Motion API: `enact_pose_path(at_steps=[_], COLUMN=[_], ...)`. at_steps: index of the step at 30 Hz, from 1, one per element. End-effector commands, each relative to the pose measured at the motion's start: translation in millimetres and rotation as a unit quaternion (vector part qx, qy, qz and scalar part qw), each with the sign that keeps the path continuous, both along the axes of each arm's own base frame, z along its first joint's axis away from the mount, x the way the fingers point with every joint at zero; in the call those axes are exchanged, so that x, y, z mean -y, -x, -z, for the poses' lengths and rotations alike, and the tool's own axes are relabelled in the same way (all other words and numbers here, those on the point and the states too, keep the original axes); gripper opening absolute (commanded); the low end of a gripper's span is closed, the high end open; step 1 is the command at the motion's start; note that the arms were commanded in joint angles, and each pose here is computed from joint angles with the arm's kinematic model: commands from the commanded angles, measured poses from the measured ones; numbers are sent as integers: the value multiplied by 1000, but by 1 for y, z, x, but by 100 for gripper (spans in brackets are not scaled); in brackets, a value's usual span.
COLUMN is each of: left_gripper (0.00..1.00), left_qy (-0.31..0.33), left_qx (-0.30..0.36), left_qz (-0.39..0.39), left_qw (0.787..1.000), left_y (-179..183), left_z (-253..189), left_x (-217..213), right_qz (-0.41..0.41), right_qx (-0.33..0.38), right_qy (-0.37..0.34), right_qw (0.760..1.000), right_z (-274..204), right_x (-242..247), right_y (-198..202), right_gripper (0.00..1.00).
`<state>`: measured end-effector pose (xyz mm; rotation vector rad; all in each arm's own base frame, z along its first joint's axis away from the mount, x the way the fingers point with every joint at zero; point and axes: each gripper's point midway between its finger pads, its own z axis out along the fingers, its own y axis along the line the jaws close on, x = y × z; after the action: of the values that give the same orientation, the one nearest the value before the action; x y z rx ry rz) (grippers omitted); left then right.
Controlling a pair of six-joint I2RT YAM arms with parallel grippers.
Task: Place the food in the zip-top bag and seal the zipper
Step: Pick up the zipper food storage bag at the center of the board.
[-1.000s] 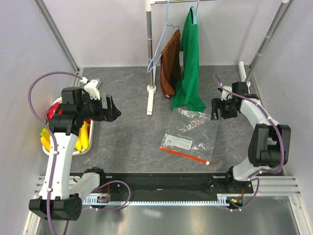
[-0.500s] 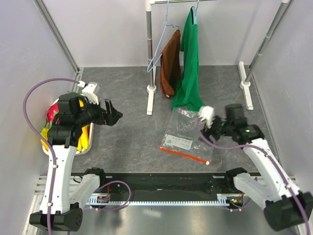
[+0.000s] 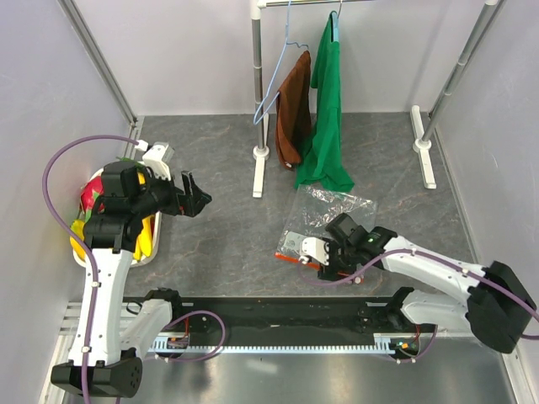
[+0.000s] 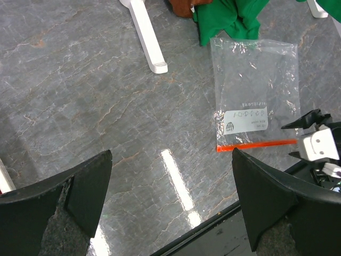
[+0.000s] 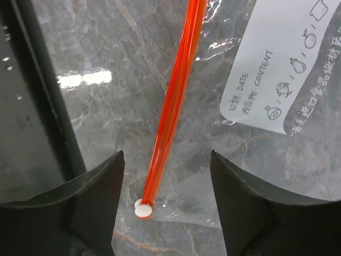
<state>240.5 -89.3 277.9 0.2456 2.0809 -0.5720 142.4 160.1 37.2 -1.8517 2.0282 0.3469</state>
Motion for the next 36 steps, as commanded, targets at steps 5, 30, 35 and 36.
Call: enact_pose_path(at_steps=[5,30,35,36], left_gripper=[100,95,93,93], left_qy=[-2,121,136,145], left_qx=[12,-100,-122,-132], left_qz=[-7,61,47,44], left_qw=[1000,986,982,980], left_y=[-6,19,3,1], left_z=[-1,48,59,60], left_x=[-2,39,46,49], right_qz=[60,233,288,294], right_qx=[63,-71,-93,-98], right_qy=[8,-192,-241,-243], right_qw=[996,951,922,919], right_z=[3,-114,-138,-139], right_x=[-26,-148,-177,-181], right_y=[-42,-83,-108,-110], right_gripper=[64,0,0,0])
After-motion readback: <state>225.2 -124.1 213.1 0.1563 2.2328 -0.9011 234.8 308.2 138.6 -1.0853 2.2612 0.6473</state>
